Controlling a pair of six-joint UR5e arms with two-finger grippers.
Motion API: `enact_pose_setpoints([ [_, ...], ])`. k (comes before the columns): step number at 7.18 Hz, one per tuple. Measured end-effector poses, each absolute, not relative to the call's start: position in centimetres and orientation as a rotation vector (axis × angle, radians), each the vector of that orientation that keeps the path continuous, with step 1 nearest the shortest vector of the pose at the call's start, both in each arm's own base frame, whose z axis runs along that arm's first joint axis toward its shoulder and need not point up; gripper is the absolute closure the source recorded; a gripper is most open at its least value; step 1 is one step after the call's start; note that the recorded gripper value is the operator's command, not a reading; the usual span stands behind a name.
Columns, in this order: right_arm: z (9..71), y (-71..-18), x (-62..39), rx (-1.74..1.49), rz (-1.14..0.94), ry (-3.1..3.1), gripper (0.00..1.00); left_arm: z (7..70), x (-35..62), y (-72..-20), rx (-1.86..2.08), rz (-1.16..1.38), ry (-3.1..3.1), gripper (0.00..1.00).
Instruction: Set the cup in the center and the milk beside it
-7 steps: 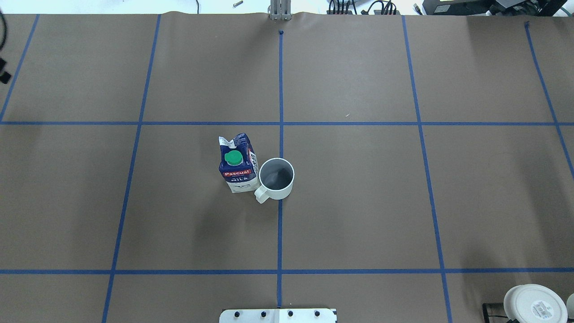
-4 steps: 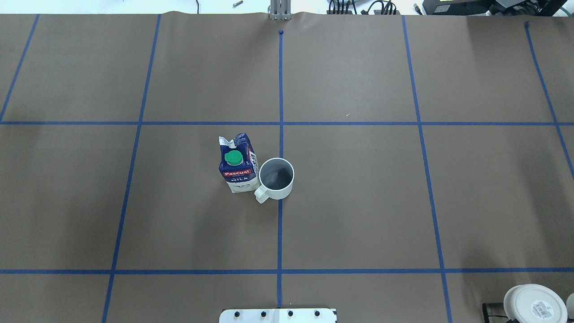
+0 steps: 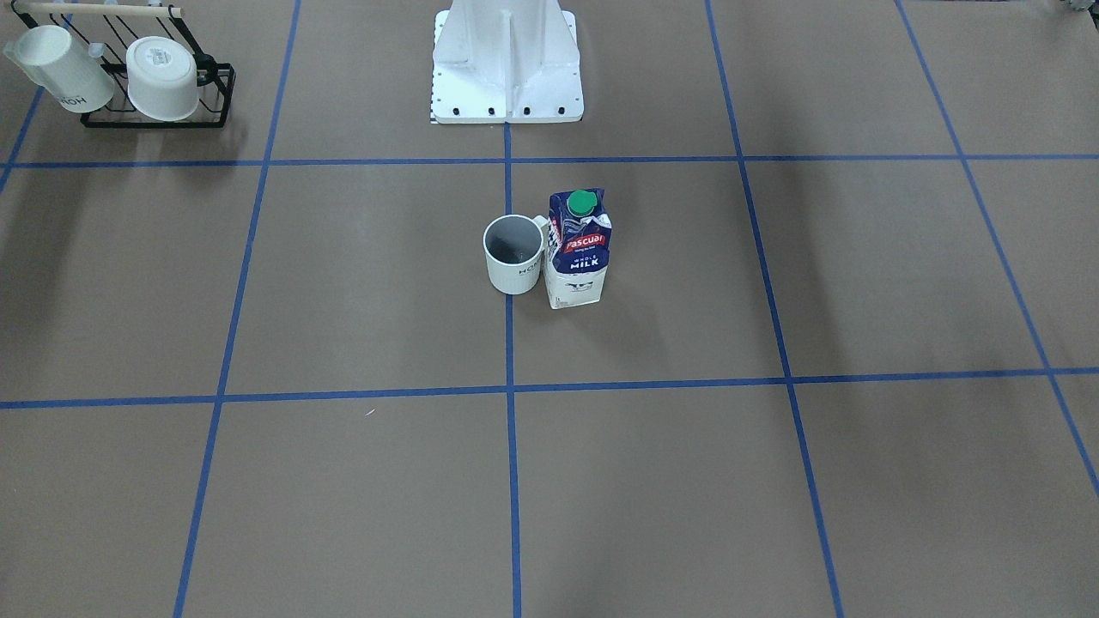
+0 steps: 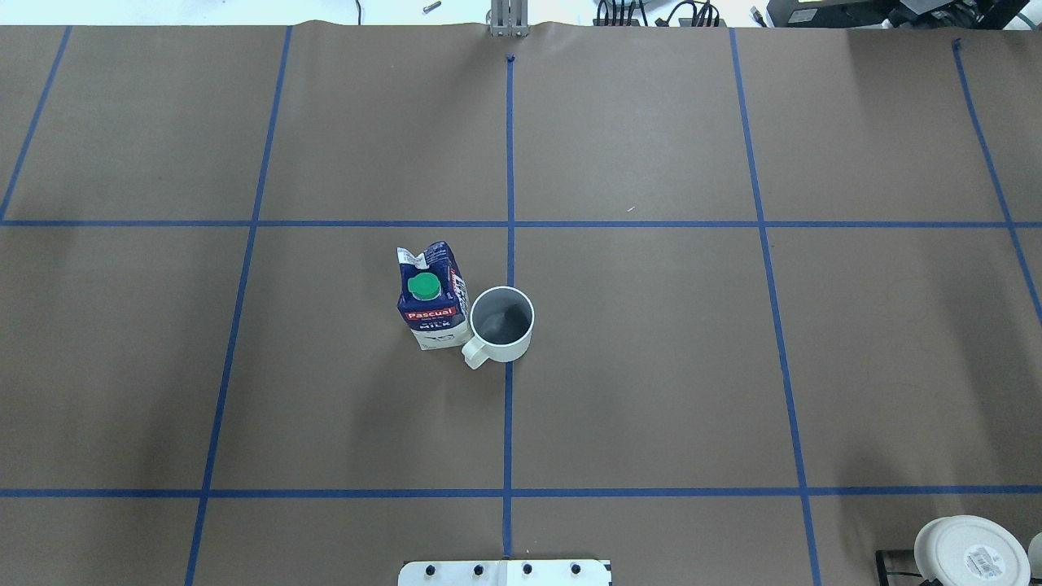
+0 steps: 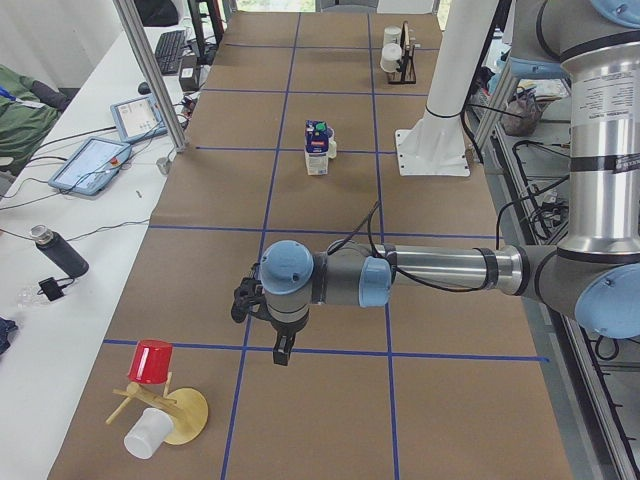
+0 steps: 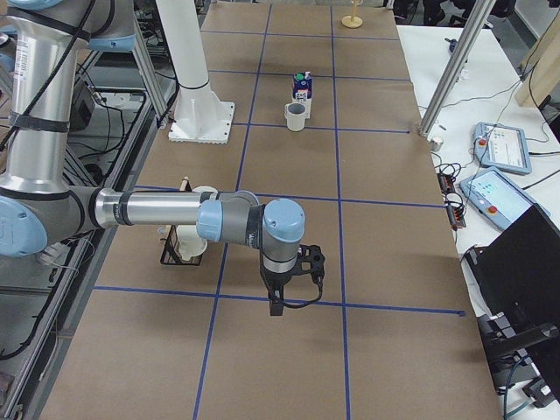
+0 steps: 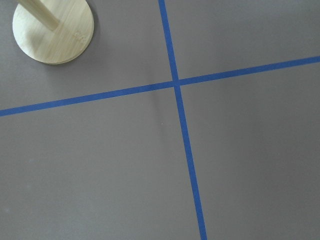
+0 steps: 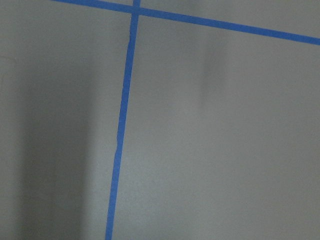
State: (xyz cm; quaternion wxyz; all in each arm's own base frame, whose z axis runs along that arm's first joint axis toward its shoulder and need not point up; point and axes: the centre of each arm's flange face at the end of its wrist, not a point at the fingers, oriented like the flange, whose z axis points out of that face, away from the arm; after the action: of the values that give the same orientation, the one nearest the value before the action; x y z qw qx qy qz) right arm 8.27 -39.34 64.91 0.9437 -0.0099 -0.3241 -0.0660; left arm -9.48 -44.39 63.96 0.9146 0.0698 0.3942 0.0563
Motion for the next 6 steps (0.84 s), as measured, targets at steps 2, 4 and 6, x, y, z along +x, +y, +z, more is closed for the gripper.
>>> enact_pose_setpoints([
  [2,64.90,-39.34,8.27,-0.020,-0.135,-0.661,0.00,63.83,-9.71,-44.29,0.151,0.115,0.811,0.02],
  [4,64.91,-39.34,8.28,-0.020,-0.134,-0.661,0.00,63.63,-9.74,-44.29,0.156,0.117,0.810,0.02],
  [6,64.95,-39.35,8.30,-0.015,-0.136,-0.660,0.00,63.60,-9.80,-44.29,0.157,0.117,0.809,0.02],
])
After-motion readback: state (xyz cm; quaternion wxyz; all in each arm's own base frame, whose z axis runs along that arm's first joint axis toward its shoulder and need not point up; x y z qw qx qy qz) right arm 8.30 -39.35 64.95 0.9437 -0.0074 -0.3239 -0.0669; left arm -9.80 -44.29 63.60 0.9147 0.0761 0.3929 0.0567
